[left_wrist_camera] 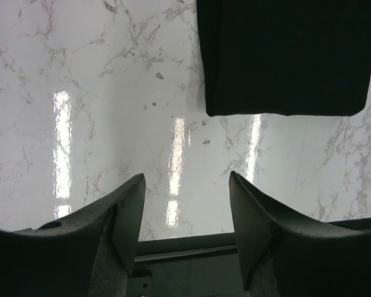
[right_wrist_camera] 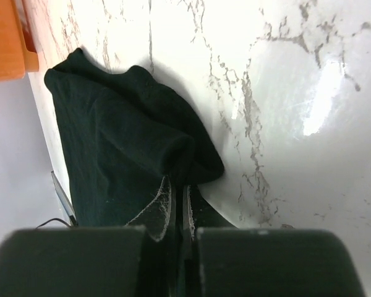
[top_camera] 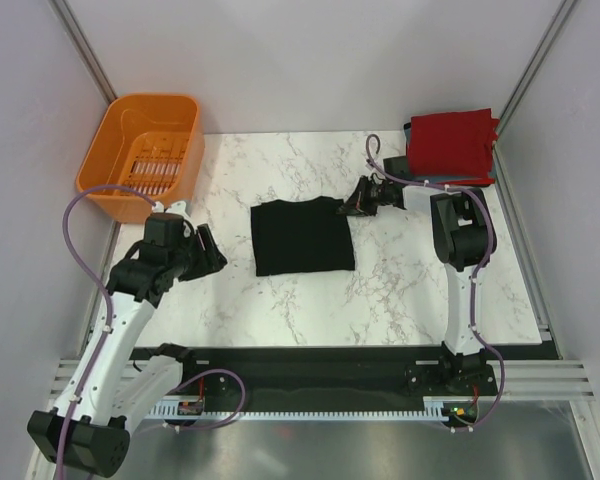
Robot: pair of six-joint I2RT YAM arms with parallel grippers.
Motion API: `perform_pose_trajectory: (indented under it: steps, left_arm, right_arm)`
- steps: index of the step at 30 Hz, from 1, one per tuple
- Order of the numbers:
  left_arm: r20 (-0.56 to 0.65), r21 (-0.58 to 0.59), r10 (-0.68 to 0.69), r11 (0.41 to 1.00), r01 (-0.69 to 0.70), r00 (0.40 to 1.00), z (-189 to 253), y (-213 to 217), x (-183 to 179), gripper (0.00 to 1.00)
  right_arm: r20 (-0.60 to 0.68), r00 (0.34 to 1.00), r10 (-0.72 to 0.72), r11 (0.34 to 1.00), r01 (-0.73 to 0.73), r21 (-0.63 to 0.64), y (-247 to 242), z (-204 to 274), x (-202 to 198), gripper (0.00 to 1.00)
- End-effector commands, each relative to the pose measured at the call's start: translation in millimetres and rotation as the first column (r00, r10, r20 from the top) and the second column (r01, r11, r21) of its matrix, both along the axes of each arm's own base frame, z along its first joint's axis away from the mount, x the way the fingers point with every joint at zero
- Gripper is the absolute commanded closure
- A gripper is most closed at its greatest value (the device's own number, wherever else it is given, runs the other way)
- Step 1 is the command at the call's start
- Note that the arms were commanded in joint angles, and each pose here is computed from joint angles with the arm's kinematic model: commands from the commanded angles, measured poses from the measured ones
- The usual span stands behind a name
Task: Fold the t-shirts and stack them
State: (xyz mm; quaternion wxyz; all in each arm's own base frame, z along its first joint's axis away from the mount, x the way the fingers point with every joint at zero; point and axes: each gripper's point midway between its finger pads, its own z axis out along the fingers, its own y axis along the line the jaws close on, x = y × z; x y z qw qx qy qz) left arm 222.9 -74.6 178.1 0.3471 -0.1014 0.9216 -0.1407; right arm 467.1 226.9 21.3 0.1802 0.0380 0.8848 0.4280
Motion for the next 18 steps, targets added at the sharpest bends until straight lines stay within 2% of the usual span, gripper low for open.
perform_pose_trajectory:
  steps: [1,4,10,15,18]
  left_arm:
    - [0.093,0.014,0.022,1.000,-0.023,0.995,11.0,5.2,11.3,0.36]
    - [0.124,0.036,0.063,0.997,-0.067,0.990,14.1,14.3,11.4,0.36]
    - [0.180,0.049,0.117,0.991,-0.128,0.977,22.5,26.1,8.3,0.36]
    - [0.199,0.049,0.135,0.988,-0.147,0.971,25.3,29.7,6.4,0.36]
    - [0.199,0.052,0.145,0.986,-0.158,0.969,25.2,31.5,6.1,0.36]
  right_arm:
    - [0.069,0.997,0.029,0.999,-0.032,0.041,9.7,34.3,1.2,1.00]
    - [0.117,0.993,0.031,0.999,-0.034,0.025,7.4,65.2,5.8,1.00]
    - [0.254,0.967,0.010,0.982,0.039,-0.186,-23.7,115.4,25.3,1.00]
    - [0.352,0.935,-0.037,0.939,0.153,-0.308,-58.9,152.8,35.6,1.00]
    - [0.419,0.908,-0.017,0.906,0.191,-0.378,-76.0,177.7,40.5,1.00]
